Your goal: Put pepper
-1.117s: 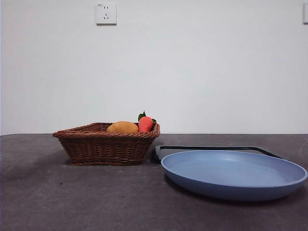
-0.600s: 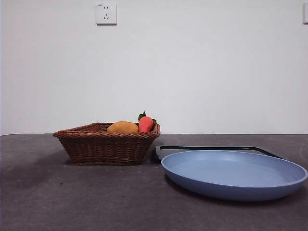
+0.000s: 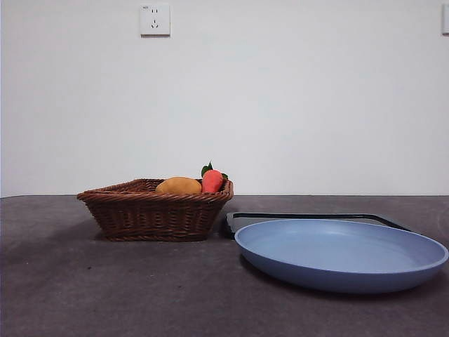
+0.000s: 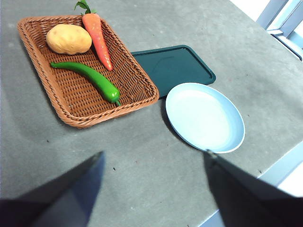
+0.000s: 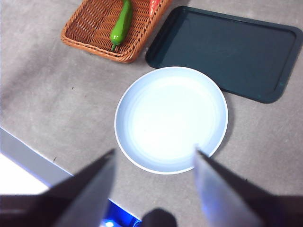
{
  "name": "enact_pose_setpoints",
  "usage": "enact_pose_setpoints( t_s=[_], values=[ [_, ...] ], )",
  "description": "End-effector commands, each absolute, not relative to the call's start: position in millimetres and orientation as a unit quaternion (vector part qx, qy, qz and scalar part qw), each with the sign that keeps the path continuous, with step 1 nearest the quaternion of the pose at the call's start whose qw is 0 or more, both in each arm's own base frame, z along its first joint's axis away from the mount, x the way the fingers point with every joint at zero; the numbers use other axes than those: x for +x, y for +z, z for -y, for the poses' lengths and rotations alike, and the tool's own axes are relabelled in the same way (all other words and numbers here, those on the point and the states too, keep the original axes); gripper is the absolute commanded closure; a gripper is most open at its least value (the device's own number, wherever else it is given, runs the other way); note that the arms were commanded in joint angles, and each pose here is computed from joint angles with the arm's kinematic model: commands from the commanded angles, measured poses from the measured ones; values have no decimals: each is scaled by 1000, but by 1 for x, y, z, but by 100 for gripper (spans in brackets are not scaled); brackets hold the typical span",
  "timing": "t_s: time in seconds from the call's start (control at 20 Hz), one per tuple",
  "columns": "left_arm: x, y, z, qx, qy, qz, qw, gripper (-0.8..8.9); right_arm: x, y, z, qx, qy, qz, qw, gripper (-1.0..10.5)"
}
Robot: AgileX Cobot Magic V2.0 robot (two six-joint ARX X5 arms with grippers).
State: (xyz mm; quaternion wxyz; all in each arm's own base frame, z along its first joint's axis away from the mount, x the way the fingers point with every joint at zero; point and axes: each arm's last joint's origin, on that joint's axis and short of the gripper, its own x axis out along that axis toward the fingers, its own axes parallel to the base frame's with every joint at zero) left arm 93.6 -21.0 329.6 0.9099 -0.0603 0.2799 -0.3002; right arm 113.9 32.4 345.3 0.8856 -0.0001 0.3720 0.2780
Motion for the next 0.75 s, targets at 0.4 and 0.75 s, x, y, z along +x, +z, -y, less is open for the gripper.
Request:
enact_pose_setpoints(
  t_s=[0.4, 0.75],
  values=[
    [95, 339, 22, -67, -304, -254, 916, 415, 173, 323, -44, 12, 267, -446, 854, 610],
    [96, 340, 22, -66, -304, -248, 917, 415, 249, 259, -56, 2, 225, -546, 807, 611]
  ],
)
